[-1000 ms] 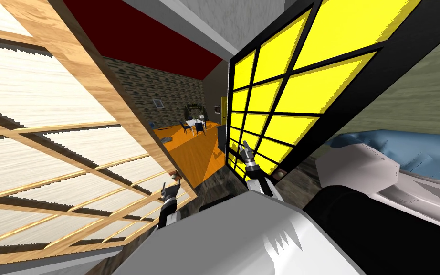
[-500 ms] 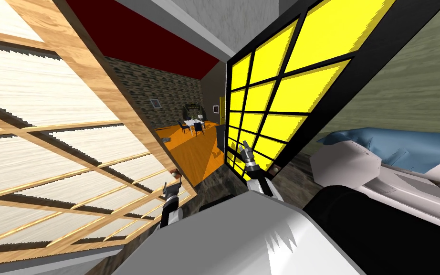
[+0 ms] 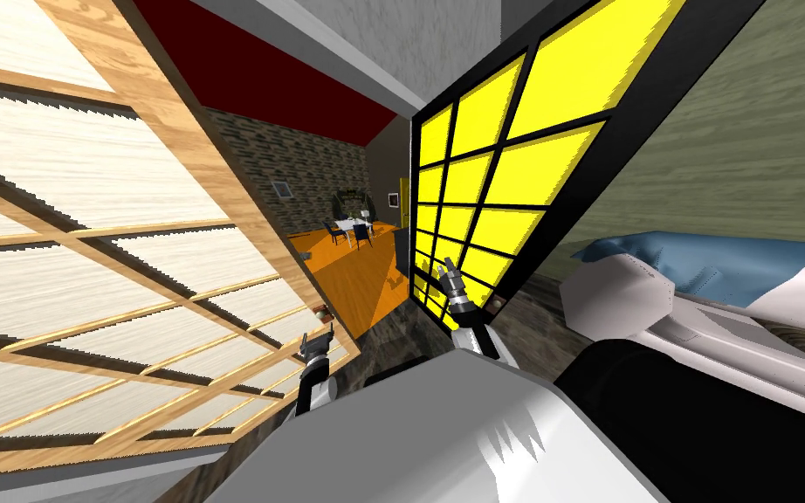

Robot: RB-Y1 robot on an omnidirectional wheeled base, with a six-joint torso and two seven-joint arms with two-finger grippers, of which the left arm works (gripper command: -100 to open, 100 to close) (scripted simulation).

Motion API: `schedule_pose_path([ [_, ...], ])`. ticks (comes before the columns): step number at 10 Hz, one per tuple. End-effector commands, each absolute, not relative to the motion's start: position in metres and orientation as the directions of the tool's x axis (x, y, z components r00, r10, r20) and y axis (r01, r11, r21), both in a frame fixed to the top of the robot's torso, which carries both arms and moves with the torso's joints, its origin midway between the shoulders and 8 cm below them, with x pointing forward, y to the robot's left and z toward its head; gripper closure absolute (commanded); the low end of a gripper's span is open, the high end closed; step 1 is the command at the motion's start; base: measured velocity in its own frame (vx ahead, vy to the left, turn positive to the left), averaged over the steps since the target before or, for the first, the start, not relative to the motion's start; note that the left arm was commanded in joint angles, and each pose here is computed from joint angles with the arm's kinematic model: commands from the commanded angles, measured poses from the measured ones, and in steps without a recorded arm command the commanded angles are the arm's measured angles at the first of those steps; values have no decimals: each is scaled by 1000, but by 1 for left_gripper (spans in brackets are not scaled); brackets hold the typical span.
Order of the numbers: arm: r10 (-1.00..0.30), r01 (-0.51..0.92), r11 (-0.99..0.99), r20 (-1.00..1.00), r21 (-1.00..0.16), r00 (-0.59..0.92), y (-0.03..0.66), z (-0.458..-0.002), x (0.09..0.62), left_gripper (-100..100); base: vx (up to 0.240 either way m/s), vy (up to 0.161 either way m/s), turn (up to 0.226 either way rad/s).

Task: Pull the door open

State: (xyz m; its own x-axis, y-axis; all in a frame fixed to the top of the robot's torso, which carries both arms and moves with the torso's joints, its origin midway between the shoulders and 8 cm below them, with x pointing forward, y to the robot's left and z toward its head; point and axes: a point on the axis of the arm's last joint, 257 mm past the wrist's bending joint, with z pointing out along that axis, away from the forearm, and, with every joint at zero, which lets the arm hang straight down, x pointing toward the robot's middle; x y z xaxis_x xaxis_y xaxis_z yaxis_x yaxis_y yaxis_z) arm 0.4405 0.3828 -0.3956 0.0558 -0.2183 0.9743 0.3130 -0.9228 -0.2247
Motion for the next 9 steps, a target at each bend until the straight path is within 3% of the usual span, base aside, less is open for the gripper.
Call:
schedule_pose_path([
  [1, -156, 319, -934, 987, -160, 41, 381, -396, 443, -100, -69, 11, -45],
  [5, -35, 327, -944, 999, -37, 9, 376, -398, 447, -100, -71, 13, -34],
  [7, -32, 328, -944, 999, -34, 9, 376, -398, 448, -100, -33, 7, -14],
  [9, -28, 350, -936, 1000, -29, 8, 399, -399, 437, -100, 180, 5, -120],
])
